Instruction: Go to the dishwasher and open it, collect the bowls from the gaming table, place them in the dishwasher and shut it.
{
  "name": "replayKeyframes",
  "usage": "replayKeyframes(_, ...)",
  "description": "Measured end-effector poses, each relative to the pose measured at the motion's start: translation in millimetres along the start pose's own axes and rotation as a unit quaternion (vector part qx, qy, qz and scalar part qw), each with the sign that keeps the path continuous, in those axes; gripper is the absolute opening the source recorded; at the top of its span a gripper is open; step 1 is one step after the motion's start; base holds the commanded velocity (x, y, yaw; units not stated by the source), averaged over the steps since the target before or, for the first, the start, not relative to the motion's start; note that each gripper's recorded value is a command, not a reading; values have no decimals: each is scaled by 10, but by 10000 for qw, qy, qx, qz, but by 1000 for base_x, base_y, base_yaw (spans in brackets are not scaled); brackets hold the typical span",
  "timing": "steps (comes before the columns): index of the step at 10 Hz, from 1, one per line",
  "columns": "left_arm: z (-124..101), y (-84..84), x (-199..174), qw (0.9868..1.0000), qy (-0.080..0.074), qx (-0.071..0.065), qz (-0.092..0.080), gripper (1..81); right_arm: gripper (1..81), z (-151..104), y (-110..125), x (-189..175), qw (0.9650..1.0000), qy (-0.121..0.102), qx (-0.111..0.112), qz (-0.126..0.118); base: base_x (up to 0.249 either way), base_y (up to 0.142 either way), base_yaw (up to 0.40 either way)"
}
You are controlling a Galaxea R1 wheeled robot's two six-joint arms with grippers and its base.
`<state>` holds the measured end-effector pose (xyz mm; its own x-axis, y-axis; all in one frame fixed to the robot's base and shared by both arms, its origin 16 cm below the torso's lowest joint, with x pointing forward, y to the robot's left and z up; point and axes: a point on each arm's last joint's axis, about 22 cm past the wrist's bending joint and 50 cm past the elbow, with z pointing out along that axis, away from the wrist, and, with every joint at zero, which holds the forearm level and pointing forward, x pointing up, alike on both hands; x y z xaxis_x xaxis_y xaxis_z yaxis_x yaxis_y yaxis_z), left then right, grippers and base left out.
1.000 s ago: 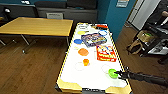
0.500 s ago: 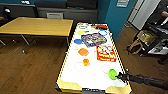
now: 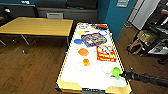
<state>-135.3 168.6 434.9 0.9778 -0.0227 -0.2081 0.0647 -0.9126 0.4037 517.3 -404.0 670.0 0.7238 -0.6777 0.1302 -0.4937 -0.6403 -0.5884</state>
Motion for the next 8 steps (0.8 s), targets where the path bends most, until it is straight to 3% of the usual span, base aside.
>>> replayKeyframes(2, 30, 66, 61, 10000, 33, -44, 13, 811, 10, -499, -100, 415, 9998, 175, -34, -111, 0, 0, 0)
replayKeyframes(5, 32, 59, 118, 9999, 101, -42, 25, 811, 10, -1282, -45, 761, 9988, 266, -333, -242, 0, 0, 0)
replayKeyframes(6, 24, 62, 149, 9998, 170, -62, 25, 811, 10, -1511, 87, 749, 9982, 235, -491, -236, 0, 0, 0)
replayKeyframes(8, 3, 192, 193, 9993, 256, -258, -4, 811, 10, -1951, 602, 722, 9948, 260, -966, -179, 0, 0, 0)
